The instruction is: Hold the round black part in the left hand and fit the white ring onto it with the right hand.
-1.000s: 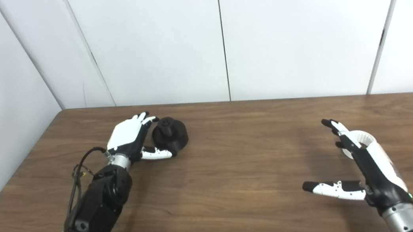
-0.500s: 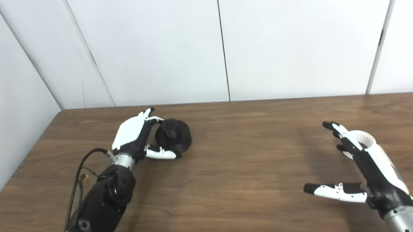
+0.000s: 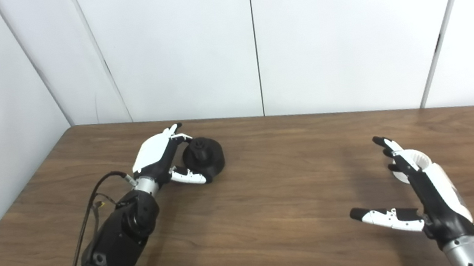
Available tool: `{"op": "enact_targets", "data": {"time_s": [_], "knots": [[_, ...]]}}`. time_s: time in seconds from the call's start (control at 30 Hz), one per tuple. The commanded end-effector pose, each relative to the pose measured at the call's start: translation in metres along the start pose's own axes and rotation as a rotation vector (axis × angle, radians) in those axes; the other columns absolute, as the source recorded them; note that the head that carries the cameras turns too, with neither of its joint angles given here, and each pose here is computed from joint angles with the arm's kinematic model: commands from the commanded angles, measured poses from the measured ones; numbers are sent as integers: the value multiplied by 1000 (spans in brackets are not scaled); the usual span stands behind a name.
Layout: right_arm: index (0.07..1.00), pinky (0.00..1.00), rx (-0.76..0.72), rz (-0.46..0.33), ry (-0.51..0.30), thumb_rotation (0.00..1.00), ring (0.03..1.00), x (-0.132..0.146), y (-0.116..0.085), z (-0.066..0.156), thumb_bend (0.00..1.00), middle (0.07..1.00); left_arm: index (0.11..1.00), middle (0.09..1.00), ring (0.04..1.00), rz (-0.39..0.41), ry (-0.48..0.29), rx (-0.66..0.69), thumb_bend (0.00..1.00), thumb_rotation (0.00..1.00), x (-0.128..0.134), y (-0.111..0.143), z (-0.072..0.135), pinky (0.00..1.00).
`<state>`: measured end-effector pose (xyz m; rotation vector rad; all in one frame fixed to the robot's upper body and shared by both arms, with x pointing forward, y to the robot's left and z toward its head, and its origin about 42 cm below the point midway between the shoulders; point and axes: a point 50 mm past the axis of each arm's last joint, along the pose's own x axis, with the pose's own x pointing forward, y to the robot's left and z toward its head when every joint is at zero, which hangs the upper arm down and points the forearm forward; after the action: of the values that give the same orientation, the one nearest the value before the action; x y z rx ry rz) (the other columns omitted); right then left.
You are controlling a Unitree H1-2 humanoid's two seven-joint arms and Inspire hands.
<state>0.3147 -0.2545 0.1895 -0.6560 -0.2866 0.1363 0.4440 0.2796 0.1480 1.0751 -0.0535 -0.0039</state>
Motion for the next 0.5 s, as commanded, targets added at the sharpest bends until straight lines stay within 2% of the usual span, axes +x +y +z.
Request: {"op": "enact_targets", "data": {"time_s": [0.0,0.17,0.33,0.47], "knots": [[934,847,-24,-35,-73,360,924,9,-15,15,867,961,621,1000,1000,43,-74,8,880,328,6,11,16,1000],[932,829,-31,-36,-72,360,919,9,-17,14,860,961,627,1000,1000,17,-105,-19,888,350,-1,-1,25,1000],[931,828,-30,-37,-71,365,918,10,-17,15,866,957,630,1000,1000,-8,-127,-52,902,319,-13,-15,37,1000],[936,833,-37,-32,-74,376,922,12,-17,16,866,961,629,1000,1000,-32,-175,-56,892,312,-24,-26,46,1000]]}}
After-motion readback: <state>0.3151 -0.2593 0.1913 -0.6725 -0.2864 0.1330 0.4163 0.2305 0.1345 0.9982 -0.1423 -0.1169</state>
